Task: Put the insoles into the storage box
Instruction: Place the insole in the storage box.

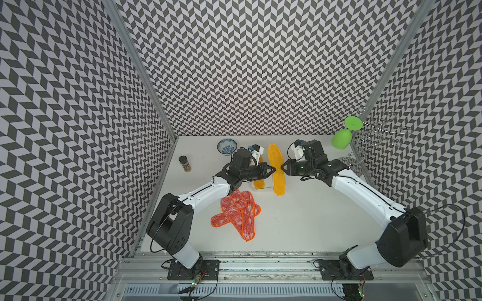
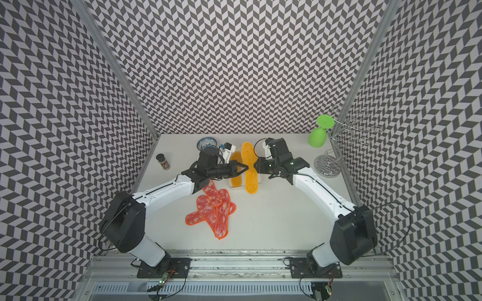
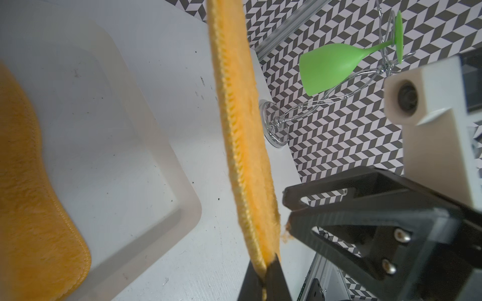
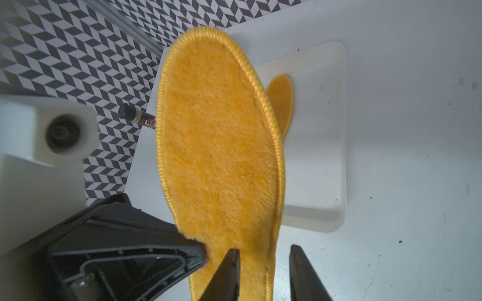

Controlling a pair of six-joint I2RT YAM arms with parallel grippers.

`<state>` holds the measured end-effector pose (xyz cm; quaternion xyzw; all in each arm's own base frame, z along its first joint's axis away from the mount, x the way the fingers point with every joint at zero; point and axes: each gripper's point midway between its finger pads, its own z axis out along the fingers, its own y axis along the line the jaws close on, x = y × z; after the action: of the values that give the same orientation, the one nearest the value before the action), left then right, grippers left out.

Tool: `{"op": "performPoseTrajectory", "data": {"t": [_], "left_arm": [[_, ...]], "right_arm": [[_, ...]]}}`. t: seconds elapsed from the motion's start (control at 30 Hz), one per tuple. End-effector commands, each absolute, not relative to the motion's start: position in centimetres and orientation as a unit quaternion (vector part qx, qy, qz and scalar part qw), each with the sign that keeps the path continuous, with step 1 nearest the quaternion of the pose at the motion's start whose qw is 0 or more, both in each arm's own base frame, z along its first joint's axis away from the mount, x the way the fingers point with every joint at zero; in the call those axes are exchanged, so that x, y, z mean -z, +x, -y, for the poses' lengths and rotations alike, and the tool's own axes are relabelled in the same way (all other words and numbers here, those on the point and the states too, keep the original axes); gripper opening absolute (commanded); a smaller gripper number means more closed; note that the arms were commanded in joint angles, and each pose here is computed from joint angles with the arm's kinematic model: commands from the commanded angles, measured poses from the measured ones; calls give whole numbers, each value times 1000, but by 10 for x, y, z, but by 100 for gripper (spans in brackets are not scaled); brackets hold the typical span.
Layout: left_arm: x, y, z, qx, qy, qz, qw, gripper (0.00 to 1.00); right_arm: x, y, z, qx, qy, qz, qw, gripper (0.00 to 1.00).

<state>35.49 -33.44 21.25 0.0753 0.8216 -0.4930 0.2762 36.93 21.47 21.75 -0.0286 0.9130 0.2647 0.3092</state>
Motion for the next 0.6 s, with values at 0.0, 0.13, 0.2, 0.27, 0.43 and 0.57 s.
{"op": "performPoseTrajectory", "data": {"t": [0.0, 0.13, 0.2, 0.27, 0.43, 0.57], "left_arm": [[-218, 370, 334, 501, 83, -813, 283, 0], [-205, 389, 335, 502, 80, -817, 272, 0], [-199, 403, 334, 504, 78, -818, 266, 0], [-189, 415, 333, 508, 76, -820, 253, 0], [-167, 446, 330, 502, 64, -829, 238, 0], [-145, 458, 337, 499, 61, -837, 217, 0]], "right_arm": [[-247, 386, -191, -249, -13, -899, 359, 39], [-255, 390, -171, -234, -2, -898, 374, 43], [-258, 391, -162, -228, 2, -898, 377, 44], [-260, 391, -157, -225, 6, -898, 379, 45], [-262, 389, -147, -219, 8, -898, 382, 47], [-261, 390, -141, -215, 10, -899, 381, 48]]}}
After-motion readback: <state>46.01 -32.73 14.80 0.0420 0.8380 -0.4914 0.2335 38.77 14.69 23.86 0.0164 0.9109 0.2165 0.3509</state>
